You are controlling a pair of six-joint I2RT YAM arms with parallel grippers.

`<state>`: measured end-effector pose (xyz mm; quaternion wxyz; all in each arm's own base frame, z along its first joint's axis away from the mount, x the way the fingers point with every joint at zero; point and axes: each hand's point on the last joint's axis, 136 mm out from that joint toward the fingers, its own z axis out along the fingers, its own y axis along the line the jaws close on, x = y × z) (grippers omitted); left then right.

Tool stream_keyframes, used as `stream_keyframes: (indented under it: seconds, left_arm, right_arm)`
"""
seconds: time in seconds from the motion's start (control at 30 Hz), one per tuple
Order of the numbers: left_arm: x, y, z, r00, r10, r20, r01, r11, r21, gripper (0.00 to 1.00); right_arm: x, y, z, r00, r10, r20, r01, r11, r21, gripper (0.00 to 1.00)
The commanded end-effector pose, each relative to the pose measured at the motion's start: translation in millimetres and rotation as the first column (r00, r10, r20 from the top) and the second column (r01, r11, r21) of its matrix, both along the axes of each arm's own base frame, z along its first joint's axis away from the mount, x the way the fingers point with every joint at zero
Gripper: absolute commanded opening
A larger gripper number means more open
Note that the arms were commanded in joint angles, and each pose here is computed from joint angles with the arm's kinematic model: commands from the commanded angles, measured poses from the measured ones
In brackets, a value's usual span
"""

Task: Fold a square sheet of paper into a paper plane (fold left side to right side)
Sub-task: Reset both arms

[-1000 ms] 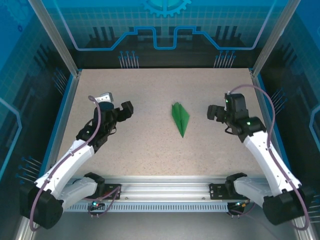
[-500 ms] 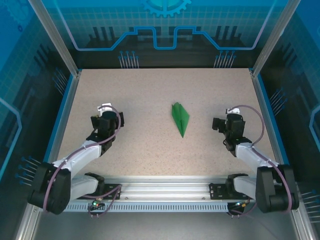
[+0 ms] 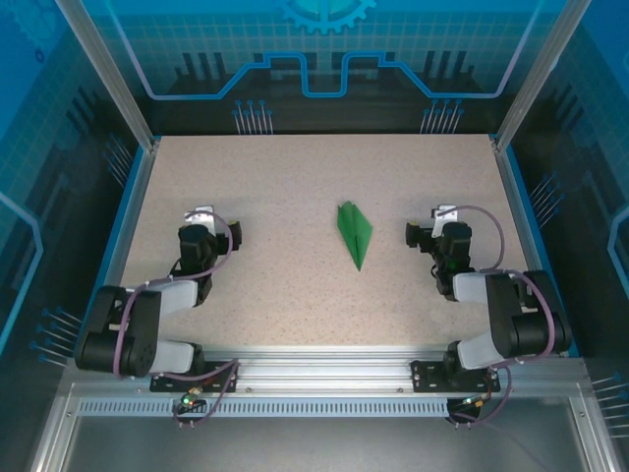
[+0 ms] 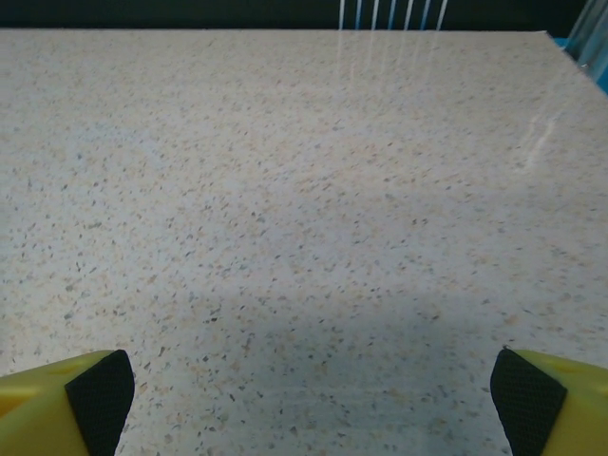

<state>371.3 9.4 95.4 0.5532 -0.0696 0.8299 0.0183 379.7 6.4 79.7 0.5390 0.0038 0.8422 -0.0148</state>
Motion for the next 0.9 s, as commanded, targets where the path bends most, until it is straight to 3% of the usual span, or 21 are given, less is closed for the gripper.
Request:
stream_keyframes:
  seconds: [0.0,0.17,0.27,0.87]
  left_arm:
    - [10,-14,7,0.991,-0.1,0.084,0.102,0.994,-0.027,0.99]
    - [21,-25,-5,0.982,-0.186,0.02,0.186,0.981,-0.049,0.99]
    - [24,-16,-6,0.99,-0.142,0.001,0.141,0.988,-0.065,0.99]
    - [25,-16,-6,0.99,-0.142,0.001,0.141,0.988,-0.06,0.99]
  right_arm:
    - [15,10,16,0.995,0.08,0.052,-0.08,0.997,-0.006,1.0]
    - [15,10,15,0.996,0.083,0.043,-0.082,0.997,-0.01,1.0]
    - [15,10,15,0.996,0.081,0.043,-0.081,0.997,-0.013,1.0]
    - [17,22,14,0.991,0.128,0.024,-0.127,0.991,-0.044,1.0]
